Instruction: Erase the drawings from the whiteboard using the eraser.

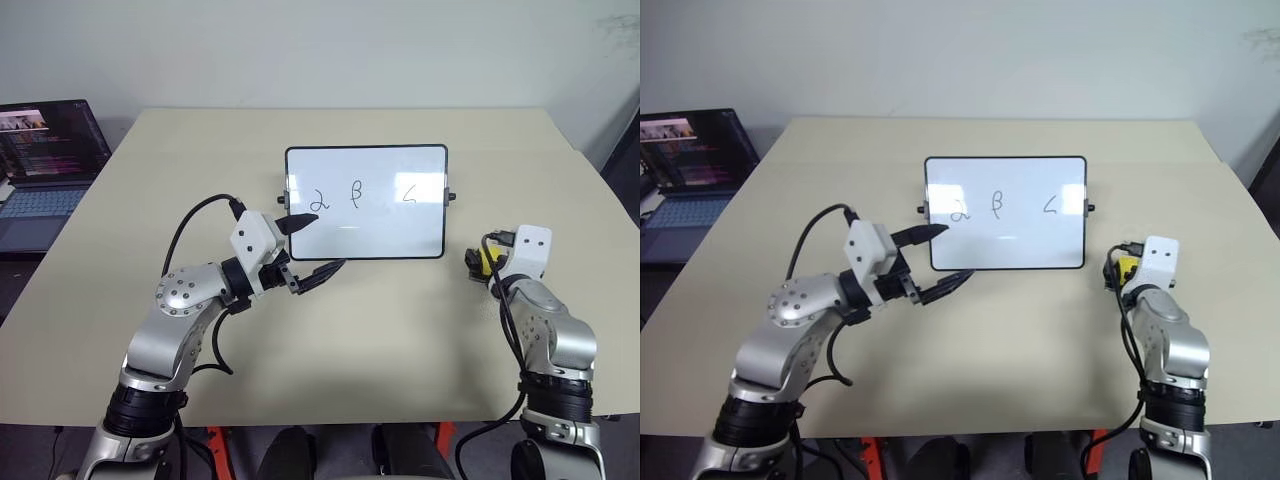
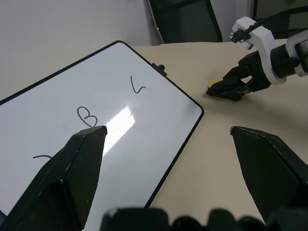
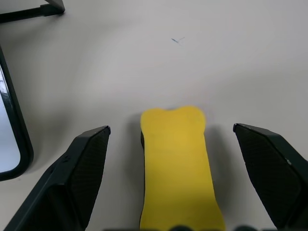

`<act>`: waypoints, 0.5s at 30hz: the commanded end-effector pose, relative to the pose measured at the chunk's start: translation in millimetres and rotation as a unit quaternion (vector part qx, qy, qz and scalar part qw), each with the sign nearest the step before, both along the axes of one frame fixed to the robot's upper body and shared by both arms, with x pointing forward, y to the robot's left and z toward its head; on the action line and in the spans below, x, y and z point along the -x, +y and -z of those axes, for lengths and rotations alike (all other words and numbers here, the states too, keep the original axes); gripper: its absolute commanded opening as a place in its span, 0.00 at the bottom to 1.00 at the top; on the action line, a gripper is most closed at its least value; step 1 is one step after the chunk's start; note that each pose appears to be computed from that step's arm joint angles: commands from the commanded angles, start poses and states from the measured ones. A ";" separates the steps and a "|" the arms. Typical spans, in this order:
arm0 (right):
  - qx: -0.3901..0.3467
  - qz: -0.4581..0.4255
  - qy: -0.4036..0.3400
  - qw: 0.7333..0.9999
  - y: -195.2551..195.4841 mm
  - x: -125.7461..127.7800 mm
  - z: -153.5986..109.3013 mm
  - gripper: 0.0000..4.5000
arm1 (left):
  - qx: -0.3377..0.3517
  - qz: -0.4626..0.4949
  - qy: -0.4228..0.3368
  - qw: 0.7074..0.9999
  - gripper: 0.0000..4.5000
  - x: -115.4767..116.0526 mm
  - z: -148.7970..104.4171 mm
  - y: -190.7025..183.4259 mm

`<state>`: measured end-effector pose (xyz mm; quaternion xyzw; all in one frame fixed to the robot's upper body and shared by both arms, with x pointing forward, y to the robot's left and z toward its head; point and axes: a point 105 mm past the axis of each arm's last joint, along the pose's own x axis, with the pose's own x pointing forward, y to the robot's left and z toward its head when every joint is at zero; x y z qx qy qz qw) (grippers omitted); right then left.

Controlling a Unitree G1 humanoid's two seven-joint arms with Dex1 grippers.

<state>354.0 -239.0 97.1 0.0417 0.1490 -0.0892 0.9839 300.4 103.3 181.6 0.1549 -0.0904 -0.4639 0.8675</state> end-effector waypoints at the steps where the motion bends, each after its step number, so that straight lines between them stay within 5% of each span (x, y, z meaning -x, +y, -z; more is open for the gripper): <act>1: 0.005 0.005 -0.030 1.000 -4.8 -2.7 -16.6 1.00 | 0.003 0.012 -0.022 1.000 1.00 5.1 -9.5 -3.2; 8: 0.001 0.004 -0.027 1.000 -3.1 -2.2 -13.6 0.96 | 0.001 0.012 -0.024 1.000 1.00 4.3 -10.6 -2.5; 15: 0.001 0.004 -0.029 1.000 -2.9 -2.2 -13.7 0.45 | 0.001 0.012 -0.025 1.000 1.00 4.0 -11.2 -2.9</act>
